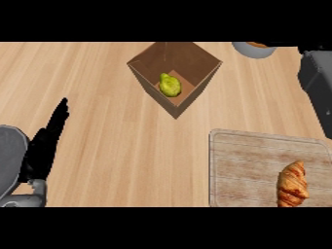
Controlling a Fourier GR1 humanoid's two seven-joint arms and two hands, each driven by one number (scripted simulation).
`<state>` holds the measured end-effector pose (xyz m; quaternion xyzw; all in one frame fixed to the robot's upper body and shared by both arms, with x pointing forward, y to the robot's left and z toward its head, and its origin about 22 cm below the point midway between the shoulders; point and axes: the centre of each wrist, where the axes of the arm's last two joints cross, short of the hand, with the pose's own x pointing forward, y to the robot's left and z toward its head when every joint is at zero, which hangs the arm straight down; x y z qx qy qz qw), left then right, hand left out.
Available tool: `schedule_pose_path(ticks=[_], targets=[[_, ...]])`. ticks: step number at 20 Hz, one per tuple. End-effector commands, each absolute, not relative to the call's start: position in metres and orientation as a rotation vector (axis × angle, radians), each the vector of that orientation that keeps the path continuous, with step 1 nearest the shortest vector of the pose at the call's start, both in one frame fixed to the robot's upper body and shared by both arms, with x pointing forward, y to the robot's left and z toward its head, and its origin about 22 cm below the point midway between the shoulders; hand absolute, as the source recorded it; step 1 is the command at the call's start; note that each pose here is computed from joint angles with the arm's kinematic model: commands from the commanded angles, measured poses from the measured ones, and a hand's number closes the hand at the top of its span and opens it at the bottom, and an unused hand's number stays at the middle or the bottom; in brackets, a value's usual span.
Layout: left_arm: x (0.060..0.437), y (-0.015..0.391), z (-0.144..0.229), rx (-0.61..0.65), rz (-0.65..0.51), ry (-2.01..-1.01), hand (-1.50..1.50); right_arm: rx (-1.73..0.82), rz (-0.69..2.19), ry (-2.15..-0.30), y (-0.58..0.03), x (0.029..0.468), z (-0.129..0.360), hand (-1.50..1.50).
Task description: Pick the pear from the cutting board and place it in the cardboard box
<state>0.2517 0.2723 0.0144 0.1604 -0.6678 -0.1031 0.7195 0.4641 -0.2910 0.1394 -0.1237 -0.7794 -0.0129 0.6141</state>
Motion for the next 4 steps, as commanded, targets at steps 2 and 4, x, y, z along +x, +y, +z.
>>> schedule_pose_path(ticks=[2,4], targets=[[0.247,0.281,0.013,0.353,-0.23,-1.472,0.0,-0.271,-0.054,-1.811,-0.374,0.439,0.141,-1.5],[0.258,0.288,0.022,0.37,-0.229,-1.477,0.0,-0.285,-0.025,-1.828,-0.391,0.429,0.133,-1.5]])
